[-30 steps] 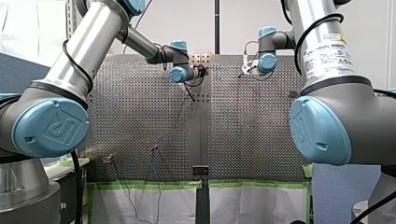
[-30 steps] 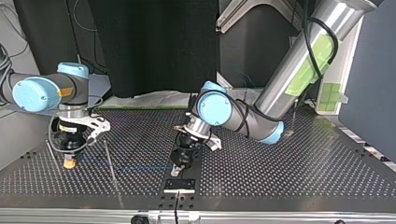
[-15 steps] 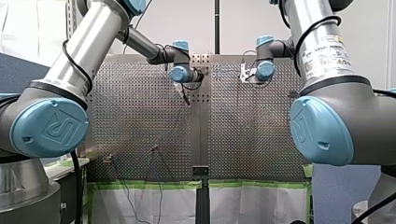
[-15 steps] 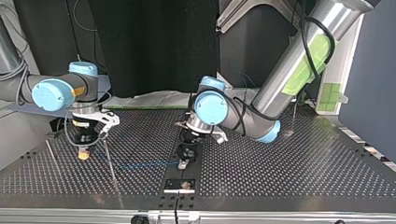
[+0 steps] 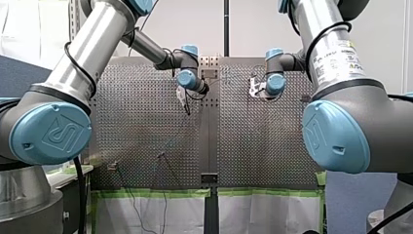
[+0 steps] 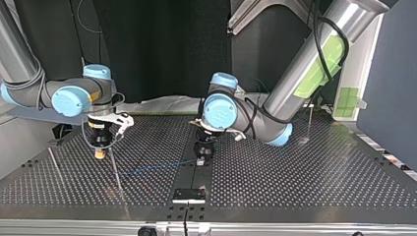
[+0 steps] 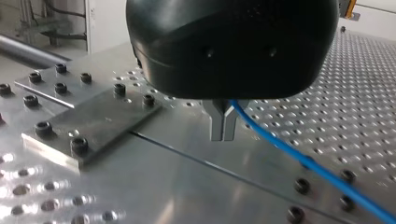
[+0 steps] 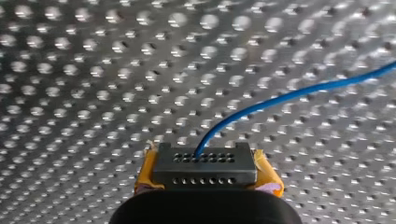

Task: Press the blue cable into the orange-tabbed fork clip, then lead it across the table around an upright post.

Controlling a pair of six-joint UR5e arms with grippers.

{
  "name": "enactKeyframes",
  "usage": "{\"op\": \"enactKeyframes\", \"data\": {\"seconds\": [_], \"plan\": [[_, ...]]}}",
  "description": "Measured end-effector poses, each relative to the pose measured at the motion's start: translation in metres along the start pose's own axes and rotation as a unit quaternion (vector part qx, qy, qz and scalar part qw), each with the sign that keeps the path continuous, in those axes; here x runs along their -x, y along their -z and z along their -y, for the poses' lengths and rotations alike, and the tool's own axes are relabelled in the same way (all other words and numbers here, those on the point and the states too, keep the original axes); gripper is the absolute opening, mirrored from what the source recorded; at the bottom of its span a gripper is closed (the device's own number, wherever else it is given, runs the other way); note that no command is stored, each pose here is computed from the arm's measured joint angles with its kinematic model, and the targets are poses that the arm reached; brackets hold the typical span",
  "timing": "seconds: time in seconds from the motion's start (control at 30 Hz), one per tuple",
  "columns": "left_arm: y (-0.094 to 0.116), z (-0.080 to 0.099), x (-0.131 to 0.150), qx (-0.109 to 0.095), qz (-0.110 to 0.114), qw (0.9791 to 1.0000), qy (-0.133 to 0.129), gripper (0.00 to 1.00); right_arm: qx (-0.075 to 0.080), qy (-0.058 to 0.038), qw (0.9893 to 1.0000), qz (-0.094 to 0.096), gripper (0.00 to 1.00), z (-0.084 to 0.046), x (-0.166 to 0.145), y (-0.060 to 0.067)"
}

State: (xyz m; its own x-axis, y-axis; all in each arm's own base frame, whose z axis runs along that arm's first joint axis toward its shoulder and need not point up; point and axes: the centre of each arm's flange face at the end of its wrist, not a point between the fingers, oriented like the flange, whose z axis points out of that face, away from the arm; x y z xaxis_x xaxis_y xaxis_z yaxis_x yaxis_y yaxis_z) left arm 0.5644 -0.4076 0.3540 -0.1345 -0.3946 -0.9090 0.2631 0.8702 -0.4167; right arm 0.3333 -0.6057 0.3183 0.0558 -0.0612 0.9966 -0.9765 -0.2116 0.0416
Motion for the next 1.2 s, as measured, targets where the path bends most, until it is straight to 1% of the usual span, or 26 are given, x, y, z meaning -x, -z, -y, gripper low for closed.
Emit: {"op": "enactKeyframes", "data": {"seconds": [0.1, 0.27, 0.3, 0.4, 0.57, 0.63, 0.77, 0.83, 0.87, 0.93, 0.97, 1.0, 1.03, 1.07, 1.13, 1.17, 1.2], "plan": [[0.001, -0.006, -0.007, 0.009, -0.002, 1.0, -0.002, 0.0, 0.0, 0.0008, 1.0, 0.007, 0.0, 0.001, 0.008, -0.001], [-0.002, -0.016, -0.031, 0.018, -0.018, 0.9996, -0.007, 0.0, -0.003, 0.0033, 0.9998, 0.017, 0.0, 0.005, 0.023, -0.004], [-0.003, -0.017, -0.036, 0.019, -0.021, 0.9996, -0.008, 0.02, -0.003, 0.0042, 0.9998, 0.019, 0.0, 0.005, 0.025, -0.004], [-0.006, -0.021, -0.051, 0.025, -0.028, 0.9992, -0.011, 0.02, -0.003, 0.007, 0.9997, 0.024, 0.0, 0.007, 0.031, -0.005], [-0.012, -0.034, -0.077, 0.047, -0.035, 0.9982, -0.016, 0.02, -0.002, 0.009, 0.9996, 0.028, 0.0, 0.007, 0.038, -0.007], [-0.013, -0.038, -0.082, 0.054, -0.038, 0.9977, -0.019, 0.02, -0.002, 0.0103, 0.9995, 0.031, 0.0, 0.007, 0.042, -0.008], [-0.014, -0.04, -0.086, 0.057, -0.039, 0.9973, -0.022, 0.02, -0.002, 0.014, 0.999, 0.042, 0.0, 0.008, 0.056, -0.011], [-0.014, -0.04, -0.086, 0.057, -0.039, 0.9973, -0.022, 0.13, -0.002, 0.0156, 0.9987, 0.048, 0.0, 0.009, 0.064, -0.012], [-0.014, -0.04, -0.086, 0.057, -0.04, 0.9973, -0.022, 0.13, -0.002, 0.0161, 0.9986, 0.05, 0.0, 0.009, 0.068, -0.013], [-0.013, -0.039, -0.087, 0.057, -0.04, 0.9973, -0.022, 0.3, -0.001, 0.0173, 0.9983, 0.056, 0.0, 0.009, 0.076, -0.014], [-0.013, -0.039, -0.087, 0.057, -0.04, 0.9973, -0.022, 0.3, -0.001, 0.0179, 0.9981, 0.059, 0.0, 0.009, 0.08, -0.014], [-0.013, -0.039, -0.087, 0.057, -0.041, 0.9973, -0.022, 0.36, 0.0, 0.0185, 0.9979, 0.062, 0.0, 0.01, 0.085, -0.015], [-0.013, -0.04, -0.087, 0.058, -0.041, 0.9973, -0.022, 0.46, 0.0, 0.0192, 0.9976, 0.067, 0.0, 0.01, 0.09, -0.015], [-0.013, -0.04, -0.087, 0.058, -0.041, 0.9972, -0.022, 0.46, 0.0, 0.0197, 0.9974, 0.07, 0.0, 0.01, 0.094, -0.016], [-0.013, -0.04, -0.087, 0.059, -0.042, 0.9971, -0.023, 0.58, 0.001, 0.0202, 0.9971, 0.074, 0.0, 0.01, 0.101, -0.016], [-0.012, -0.04, -0.087, 0.06, -0.043, 0.997, -0.024, 0.58, 0.002, 0.0204, 0.997, 0.075, 0.0, 0.009, 0.103, -0.016], [-0.012, -0.04, -0.087, 0.062, -0.044, 0.9968, -0.024, 0.64, 0.002, 0.0205, 0.9969, 0.076, 0.0, 0.009, 0.105, -0.016]]}}
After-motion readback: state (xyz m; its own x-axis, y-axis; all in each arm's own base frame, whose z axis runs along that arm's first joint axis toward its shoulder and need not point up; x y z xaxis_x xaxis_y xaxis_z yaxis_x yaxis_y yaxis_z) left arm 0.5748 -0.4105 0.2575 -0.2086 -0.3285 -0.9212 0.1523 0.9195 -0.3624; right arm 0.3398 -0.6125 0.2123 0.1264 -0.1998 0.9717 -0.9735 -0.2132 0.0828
